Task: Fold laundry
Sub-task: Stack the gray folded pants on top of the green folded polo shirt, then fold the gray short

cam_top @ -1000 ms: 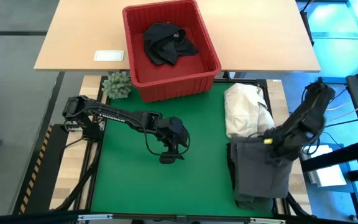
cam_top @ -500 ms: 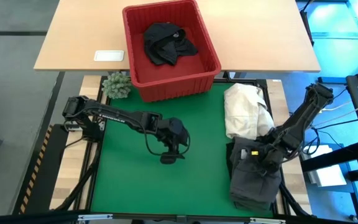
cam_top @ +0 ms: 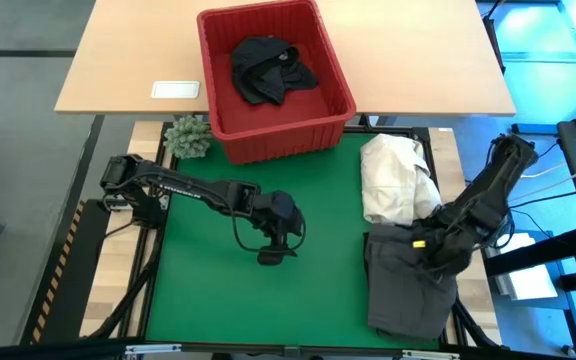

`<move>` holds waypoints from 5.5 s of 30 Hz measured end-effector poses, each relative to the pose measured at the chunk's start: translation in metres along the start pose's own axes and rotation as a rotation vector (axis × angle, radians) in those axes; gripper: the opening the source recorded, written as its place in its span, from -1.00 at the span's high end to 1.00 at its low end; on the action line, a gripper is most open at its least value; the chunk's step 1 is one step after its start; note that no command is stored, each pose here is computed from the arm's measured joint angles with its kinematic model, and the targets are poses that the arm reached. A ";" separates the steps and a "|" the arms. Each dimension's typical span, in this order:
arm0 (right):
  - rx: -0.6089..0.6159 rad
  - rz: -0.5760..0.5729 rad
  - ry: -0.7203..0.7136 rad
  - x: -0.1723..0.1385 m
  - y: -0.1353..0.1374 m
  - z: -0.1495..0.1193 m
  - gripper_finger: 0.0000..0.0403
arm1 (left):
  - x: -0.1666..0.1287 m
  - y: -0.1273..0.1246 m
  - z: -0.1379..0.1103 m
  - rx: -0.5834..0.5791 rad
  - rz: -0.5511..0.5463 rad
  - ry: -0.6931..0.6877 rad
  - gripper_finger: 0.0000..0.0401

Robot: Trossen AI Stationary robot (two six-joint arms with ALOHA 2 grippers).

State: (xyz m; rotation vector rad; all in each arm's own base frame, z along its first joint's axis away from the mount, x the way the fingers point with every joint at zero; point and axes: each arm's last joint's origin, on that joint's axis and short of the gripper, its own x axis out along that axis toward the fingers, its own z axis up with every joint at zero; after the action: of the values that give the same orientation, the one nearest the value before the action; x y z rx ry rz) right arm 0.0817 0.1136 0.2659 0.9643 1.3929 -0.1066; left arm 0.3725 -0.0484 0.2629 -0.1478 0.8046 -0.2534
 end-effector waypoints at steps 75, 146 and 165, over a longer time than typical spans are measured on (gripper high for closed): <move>-0.801 -0.131 -1.262 -0.106 -0.017 0.246 0.52 | -0.166 0.185 -0.052 -0.010 0.696 -0.145 0.05; -0.671 -0.527 -0.958 -0.128 -0.027 0.391 0.02 | -0.101 0.094 -0.078 0.258 0.525 0.444 0.66; -0.424 -0.672 -0.783 -0.098 -0.116 0.439 -0.39 | -0.096 0.083 -0.078 0.254 0.520 0.440 0.66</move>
State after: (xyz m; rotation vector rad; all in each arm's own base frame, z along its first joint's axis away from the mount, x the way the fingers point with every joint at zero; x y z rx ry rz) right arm 0.3297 -0.2779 0.2376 0.0312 0.8863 -0.5986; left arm 0.2661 0.0550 0.2573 0.3678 1.2058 0.1129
